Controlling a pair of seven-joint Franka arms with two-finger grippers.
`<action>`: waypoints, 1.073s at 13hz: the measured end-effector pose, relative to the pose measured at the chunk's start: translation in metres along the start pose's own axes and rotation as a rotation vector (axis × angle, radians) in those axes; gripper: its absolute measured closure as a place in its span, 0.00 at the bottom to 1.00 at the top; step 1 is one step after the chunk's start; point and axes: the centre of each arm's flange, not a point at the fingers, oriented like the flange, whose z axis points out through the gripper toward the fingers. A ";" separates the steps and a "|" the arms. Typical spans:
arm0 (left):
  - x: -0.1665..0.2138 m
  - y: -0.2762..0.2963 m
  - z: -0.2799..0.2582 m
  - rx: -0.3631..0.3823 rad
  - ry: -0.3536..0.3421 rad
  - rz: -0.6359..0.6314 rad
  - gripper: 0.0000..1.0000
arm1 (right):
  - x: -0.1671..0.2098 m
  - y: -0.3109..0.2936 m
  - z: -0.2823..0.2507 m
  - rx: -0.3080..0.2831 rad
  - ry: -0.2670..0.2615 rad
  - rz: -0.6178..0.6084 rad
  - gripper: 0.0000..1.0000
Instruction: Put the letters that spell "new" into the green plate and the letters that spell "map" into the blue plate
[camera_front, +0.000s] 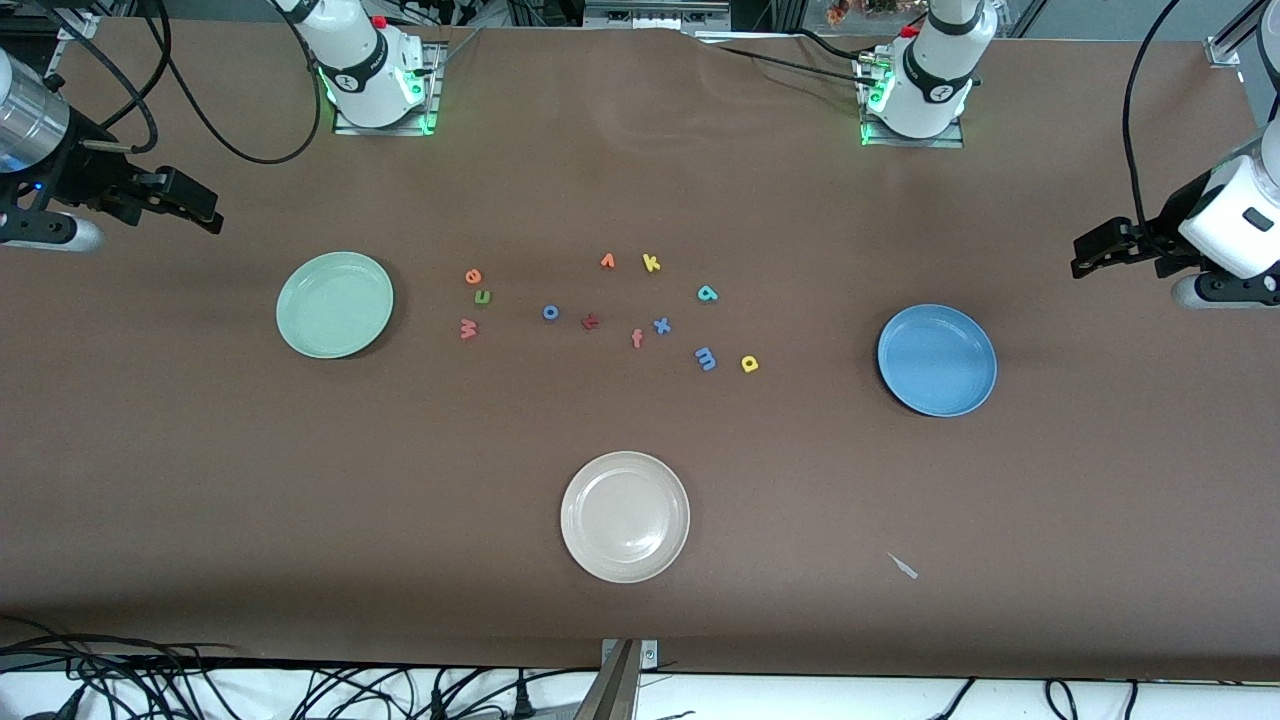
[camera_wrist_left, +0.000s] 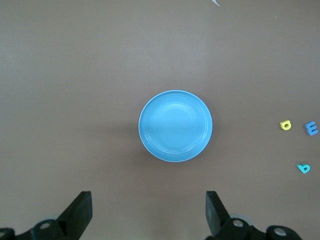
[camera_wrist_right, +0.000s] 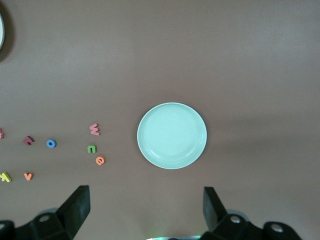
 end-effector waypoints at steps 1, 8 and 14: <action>0.000 0.000 0.001 0.000 -0.002 0.000 0.00 | 0.000 0.000 0.000 0.000 0.000 0.000 0.00; 0.002 0.000 0.004 0.000 -0.003 0.000 0.00 | 0.000 0.000 0.000 0.000 0.000 0.000 0.00; 0.002 0.000 0.004 0.000 -0.002 -0.001 0.00 | 0.000 0.000 0.000 0.000 0.000 0.000 0.00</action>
